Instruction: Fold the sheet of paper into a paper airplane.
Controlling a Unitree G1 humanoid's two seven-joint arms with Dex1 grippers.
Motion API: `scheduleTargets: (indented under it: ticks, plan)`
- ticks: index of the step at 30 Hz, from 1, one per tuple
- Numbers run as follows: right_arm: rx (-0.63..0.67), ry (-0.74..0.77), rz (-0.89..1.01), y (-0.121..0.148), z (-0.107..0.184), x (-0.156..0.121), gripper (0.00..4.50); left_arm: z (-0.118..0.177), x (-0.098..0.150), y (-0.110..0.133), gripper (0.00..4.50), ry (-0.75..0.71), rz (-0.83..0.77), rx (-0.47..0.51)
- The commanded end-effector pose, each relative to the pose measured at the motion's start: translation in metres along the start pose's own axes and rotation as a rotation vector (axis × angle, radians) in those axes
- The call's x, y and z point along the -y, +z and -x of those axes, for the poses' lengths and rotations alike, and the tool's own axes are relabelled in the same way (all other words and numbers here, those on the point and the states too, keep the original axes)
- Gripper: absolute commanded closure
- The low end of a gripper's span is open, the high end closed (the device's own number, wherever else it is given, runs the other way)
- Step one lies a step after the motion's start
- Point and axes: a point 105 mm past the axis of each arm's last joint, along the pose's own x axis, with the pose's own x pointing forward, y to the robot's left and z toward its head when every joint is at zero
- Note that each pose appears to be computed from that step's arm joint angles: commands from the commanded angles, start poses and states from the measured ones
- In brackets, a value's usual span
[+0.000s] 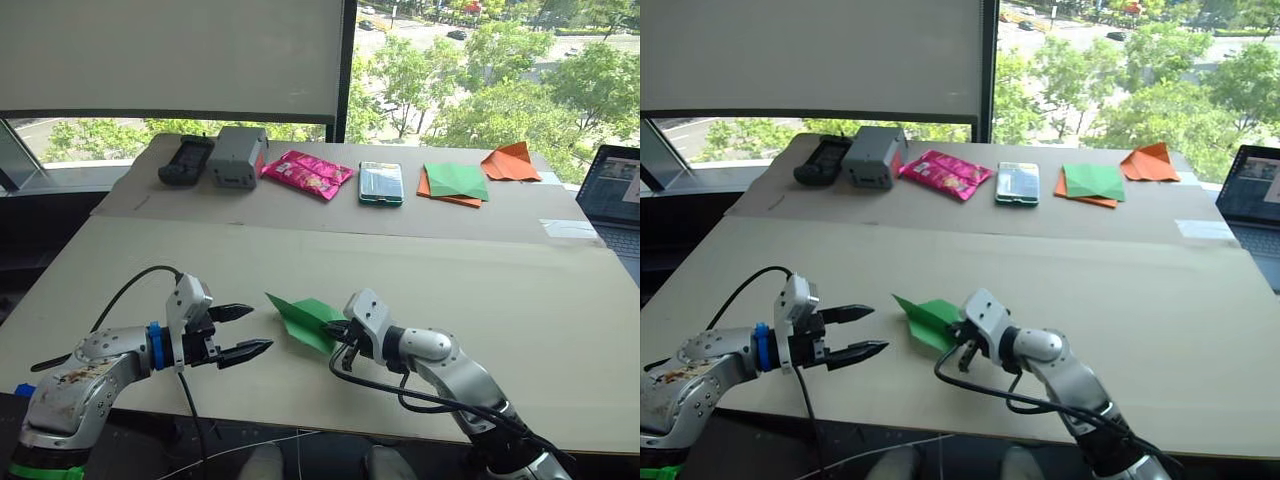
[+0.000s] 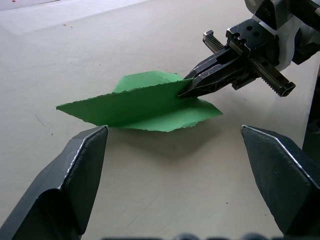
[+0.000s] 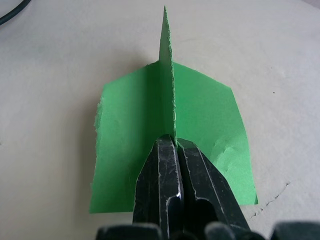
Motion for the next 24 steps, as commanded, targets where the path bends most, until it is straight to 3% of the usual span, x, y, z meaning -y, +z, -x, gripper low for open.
scheduleTargets:
  ticks: [1, 3, 7, 11, 15, 18, 24]
  plan:
    - [0.102, -0.098, -0.014, 0.028, 0.018, 0.016, 4.46, -0.004, 0.004, 0.010, 0.00, -0.027, -0.025, 0.039]
    - [0.130, -0.172, -0.038, 0.036, 0.031, 0.026, 4.46, -0.006, 0.004, 0.012, 0.00, -0.032, -0.030, 0.046]
    - [0.082, -0.578, -0.045, 0.028, 0.082, 0.072, 4.46, -0.012, 0.005, 0.018, 0.00, -0.044, -0.103, 0.045]
    - [-0.034, -0.951, -0.162, 0.002, 0.134, 0.105, 4.46, -0.020, 0.011, 0.033, 0.00, -0.071, -0.164, 0.082]
    - [-0.135, -1.150, -0.295, -0.029, 0.162, 0.117, 4.46, -0.025, 0.016, 0.035, 0.00, -0.102, -0.245, 0.064]
    - [-0.216, -1.163, -0.333, -0.049, 0.166, 0.117, 4.46, -0.027, 0.022, 0.032, 0.00, -0.145, -0.315, 0.017]
    - [-0.266, -1.125, -0.354, -0.061, 0.162, 0.116, 4.46, -0.027, 0.023, 0.031, 0.00, -0.161, -0.326, 0.011]
